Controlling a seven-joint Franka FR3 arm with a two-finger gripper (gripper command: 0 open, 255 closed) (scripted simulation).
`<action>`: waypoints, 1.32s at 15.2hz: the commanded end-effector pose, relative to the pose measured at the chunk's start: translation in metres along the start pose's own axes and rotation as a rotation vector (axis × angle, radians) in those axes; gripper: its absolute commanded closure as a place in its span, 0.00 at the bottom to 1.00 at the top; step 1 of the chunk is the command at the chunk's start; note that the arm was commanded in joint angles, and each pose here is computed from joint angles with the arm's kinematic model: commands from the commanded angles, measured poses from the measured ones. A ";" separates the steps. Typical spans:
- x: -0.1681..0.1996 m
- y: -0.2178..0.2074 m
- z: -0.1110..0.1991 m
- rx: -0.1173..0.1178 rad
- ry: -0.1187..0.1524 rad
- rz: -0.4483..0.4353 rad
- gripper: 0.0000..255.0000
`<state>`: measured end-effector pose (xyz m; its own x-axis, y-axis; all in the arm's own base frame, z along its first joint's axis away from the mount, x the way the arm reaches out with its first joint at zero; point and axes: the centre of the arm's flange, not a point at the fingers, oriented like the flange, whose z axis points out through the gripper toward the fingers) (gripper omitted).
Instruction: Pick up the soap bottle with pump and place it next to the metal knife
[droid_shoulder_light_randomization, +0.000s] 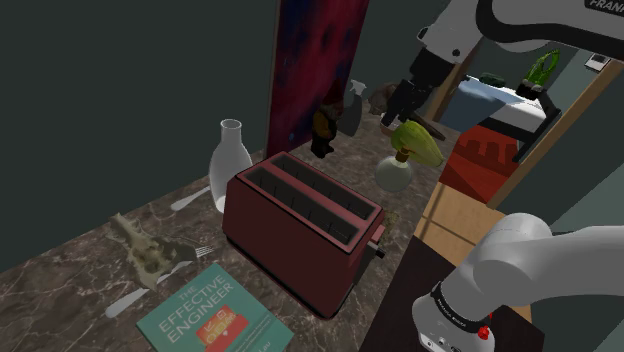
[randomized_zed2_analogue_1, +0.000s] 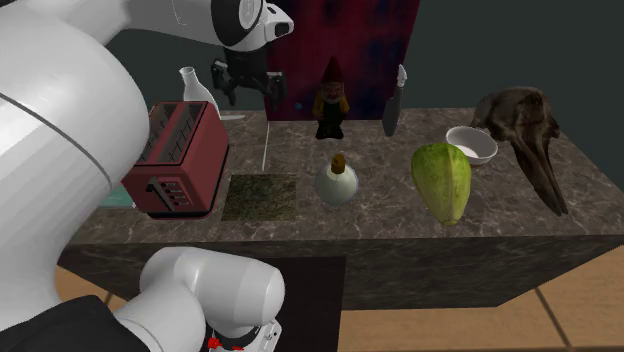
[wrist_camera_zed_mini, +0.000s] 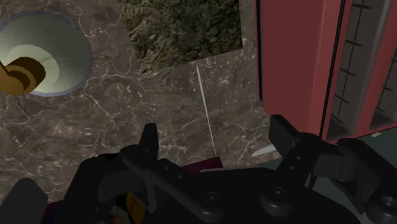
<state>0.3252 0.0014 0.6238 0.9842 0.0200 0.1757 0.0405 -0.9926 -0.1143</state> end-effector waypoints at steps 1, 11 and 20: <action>0.000 0.000 0.000 0.000 0.000 0.000 0.00; -0.007 0.113 0.056 -0.033 -0.057 -0.044 0.00; -0.011 0.212 0.100 -0.061 -0.106 -0.082 0.00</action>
<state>0.3405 -0.1883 0.5048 0.9911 0.1054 0.0813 0.1095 -0.9928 -0.0476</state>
